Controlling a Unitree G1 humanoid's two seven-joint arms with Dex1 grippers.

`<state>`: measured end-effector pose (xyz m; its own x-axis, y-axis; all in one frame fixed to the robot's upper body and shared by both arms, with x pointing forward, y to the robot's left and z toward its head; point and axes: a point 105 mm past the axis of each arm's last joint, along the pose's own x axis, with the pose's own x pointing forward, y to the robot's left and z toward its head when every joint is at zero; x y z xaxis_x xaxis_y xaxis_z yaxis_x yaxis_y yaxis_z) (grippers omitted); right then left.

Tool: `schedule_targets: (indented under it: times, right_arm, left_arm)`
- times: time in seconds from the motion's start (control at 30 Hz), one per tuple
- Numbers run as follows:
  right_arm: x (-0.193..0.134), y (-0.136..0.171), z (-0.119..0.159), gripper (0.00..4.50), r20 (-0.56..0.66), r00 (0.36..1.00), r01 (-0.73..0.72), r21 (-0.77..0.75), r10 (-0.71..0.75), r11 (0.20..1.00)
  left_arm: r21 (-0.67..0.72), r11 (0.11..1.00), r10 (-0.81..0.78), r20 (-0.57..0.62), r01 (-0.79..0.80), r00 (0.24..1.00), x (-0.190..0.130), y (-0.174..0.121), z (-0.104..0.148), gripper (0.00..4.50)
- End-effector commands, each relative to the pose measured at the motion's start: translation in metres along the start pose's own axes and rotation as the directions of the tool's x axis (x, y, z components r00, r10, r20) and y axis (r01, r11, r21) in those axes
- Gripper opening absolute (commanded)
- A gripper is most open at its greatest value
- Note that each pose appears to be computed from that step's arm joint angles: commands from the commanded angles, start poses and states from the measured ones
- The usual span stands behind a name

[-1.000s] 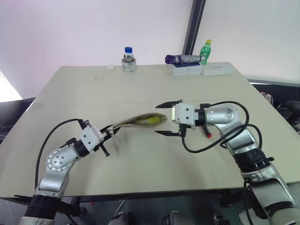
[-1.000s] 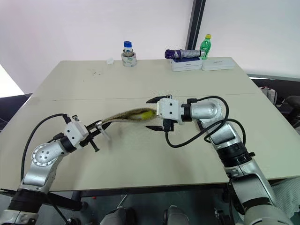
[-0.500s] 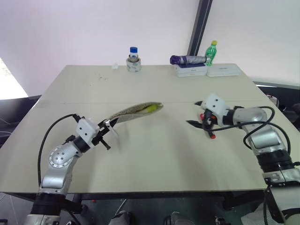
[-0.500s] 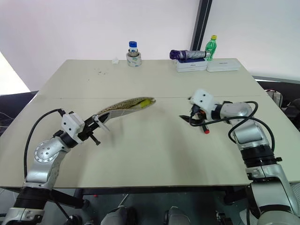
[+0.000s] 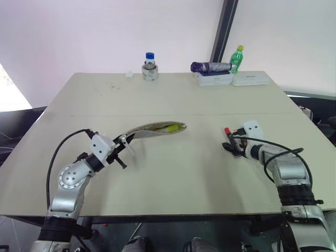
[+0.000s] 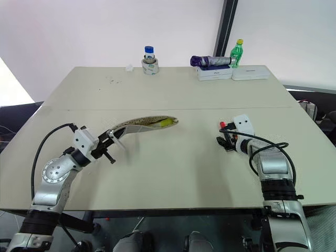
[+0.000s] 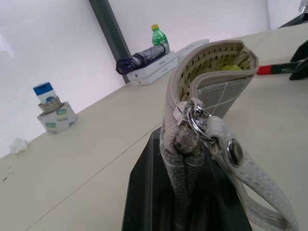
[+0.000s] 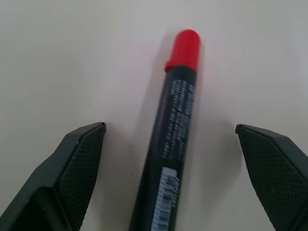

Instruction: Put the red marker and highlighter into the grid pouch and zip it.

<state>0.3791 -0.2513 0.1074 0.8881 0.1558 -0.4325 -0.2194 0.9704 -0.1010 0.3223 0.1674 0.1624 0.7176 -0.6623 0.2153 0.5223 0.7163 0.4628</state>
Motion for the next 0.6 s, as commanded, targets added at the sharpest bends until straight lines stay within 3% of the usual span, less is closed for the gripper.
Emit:
schedule_targets:
  times: [0.03,0.1,0.2,0.3,0.37,0.47,0.53,0.6]
  right_arm:
    - [-0.005,0.003,-0.002,4.24,0.011,1.000,0.006,0.028,-0.006,1.000]
    - [-0.006,0.006,-0.006,3.63,0.004,1.000,0.004,0.046,-0.004,0.999]
    - [-0.007,0.011,0.000,2.12,0.027,1.000,-0.009,0.038,0.008,0.999]
    - [-0.010,0.014,0.027,0.49,0.117,0.993,-0.021,-0.038,0.025,0.999]
    - [-0.018,0.027,0.066,0.34,0.263,0.956,-0.100,-0.125,0.130,0.987]
    - [-0.037,0.060,0.098,0.34,0.352,0.865,-0.241,-0.336,0.359,0.911]
    - [-0.058,0.087,0.113,0.34,0.346,0.767,-0.330,-0.511,0.541,0.794]
    - [-0.069,0.102,0.116,0.34,0.257,0.724,-0.347,-0.667,0.640,0.660]
  left_arm:
    - [0.055,0.998,0.006,0.058,-0.009,0.998,0.001,0.005,0.017,0.00]
    - [0.057,0.998,0.003,0.059,-0.007,0.998,0.002,0.005,0.018,0.00]
    - [0.059,0.998,0.001,0.061,-0.005,0.998,0.003,0.005,0.018,0.00]
    - [0.060,0.998,-0.001,0.060,-0.003,0.998,0.003,0.005,0.018,0.00]
    - [0.059,0.998,-0.001,0.059,-0.002,0.998,0.004,0.006,0.018,0.00]
    - [0.059,0.998,-0.003,0.059,0.000,0.998,0.004,0.006,0.018,0.00]
    - [0.058,0.998,-0.007,0.059,0.003,0.998,0.004,0.006,0.018,0.00]
    - [0.059,0.998,-0.011,0.060,0.008,0.998,0.005,0.006,0.018,0.00]
